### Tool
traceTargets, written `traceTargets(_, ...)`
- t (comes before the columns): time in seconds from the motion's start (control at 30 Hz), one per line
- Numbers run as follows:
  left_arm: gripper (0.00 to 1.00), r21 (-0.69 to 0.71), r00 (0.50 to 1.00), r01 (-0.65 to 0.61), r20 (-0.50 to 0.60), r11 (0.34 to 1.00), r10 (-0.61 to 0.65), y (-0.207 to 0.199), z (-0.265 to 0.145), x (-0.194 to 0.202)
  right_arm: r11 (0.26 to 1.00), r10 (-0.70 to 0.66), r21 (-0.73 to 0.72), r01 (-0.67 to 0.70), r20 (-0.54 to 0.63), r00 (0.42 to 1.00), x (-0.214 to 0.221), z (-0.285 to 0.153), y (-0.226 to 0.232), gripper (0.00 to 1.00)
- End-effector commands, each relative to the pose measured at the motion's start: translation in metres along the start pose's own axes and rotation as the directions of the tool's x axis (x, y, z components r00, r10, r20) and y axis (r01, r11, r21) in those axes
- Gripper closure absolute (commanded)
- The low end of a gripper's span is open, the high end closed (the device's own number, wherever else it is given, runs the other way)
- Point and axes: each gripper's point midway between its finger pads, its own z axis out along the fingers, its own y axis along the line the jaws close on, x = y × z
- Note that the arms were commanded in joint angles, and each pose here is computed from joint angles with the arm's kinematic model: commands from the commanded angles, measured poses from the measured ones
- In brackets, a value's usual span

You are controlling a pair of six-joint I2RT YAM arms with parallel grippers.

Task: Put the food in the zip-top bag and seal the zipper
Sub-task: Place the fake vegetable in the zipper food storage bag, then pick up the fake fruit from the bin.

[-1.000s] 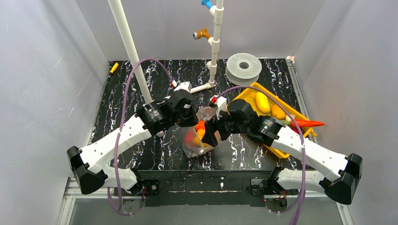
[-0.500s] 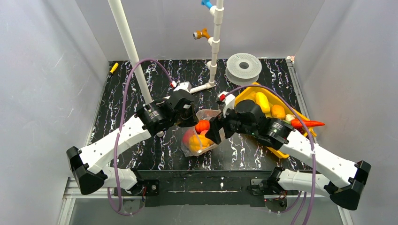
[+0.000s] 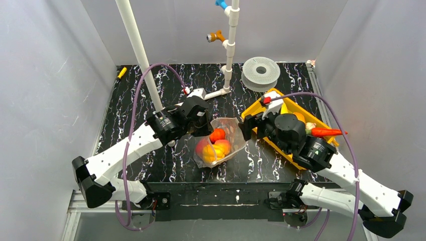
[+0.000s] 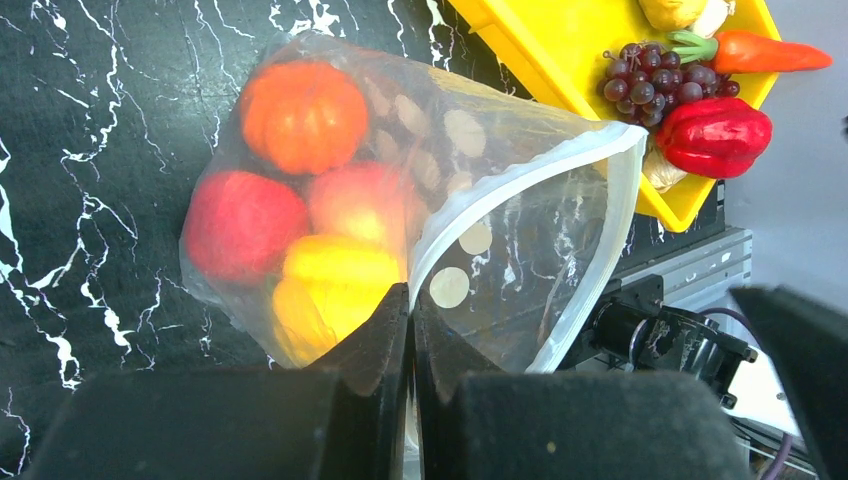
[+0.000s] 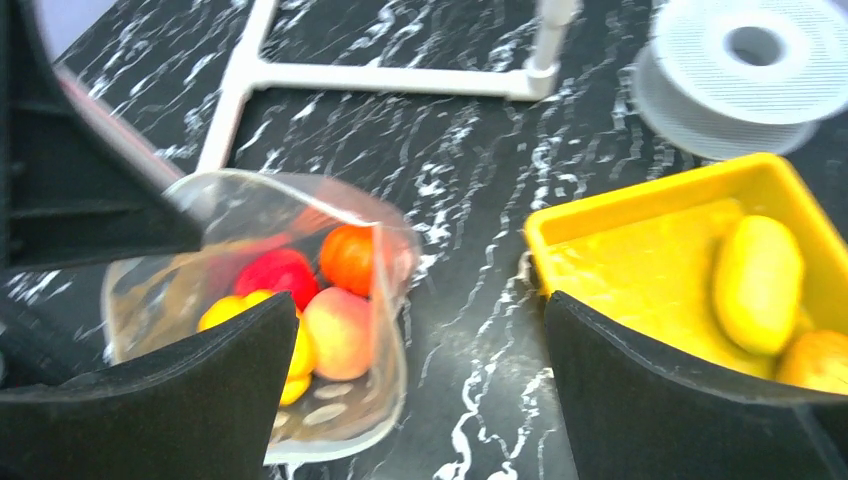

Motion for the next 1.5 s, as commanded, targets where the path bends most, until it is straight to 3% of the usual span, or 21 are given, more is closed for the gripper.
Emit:
traceTargets(0.0,1.0,0.002,1.0,0.001,-0.008,1.0,-0.001,0.0,0.001,-0.001,0.959,0.041,0.268,-0.092,0.189,0.981,-0.03,-0.01,-0.055,0.02)
traceTargets(0.2,1.0,0.003,1.0,-0.001,-0.014,1.0,0.001,-0.001,0.002,0.0,0.879,0.176,0.401,-0.259,0.231,0.957,-0.034,-0.005,-0.11,0.02)
traceTargets(0.47,1.0,-0.006,1.0,0.0,-0.001,1.0,0.0,0.003,0.0,-0.001,0.749,0.324,0.57,-0.339,0.132,0.937,-0.014,0.022,-0.182,0.02)
traceTargets(0.6,1.0,-0.008,1.0,0.0,0.0,1.0,0.0,0.005,-0.002,0.0,0.694,0.439,0.606,-0.389,0.071,0.896,0.007,0.039,-0.214,0.02)
traceTargets(0.77,1.0,-0.015,1.0,0.0,0.003,1.0,0.0,0.008,-0.002,0.001,0.675,0.527,0.599,-0.43,0.017,0.85,0.03,0.068,-0.236,0.02)
traceTargets(0.9,1.0,-0.012,1.0,-0.001,-0.001,1.0,0.001,0.006,0.0,0.001,0.703,0.523,0.594,-0.391,-0.059,0.85,0.057,0.101,-0.252,0.02)
traceTargets(1.03,1.0,-0.005,1.0,0.0,-0.005,1.0,0.0,0.004,-0.001,0.0,0.681,0.546,0.663,-0.312,-0.176,0.819,0.096,0.125,-0.275,0.02)
traceTargets(1.23,1.0,-0.03,1.0,-0.002,-0.001,1.0,0.002,0.01,-0.002,0.0,0.625,0.503,0.775,-0.095,-0.308,0.807,0.132,0.121,-0.31,0.02)
traceTargets(1.47,1.0,-0.027,0.999,-0.019,-0.028,0.999,0.018,0.0,0.002,-0.003,0.644,0.526,0.762,-0.065,-0.38,0.761,0.16,0.132,-0.311,0.06)
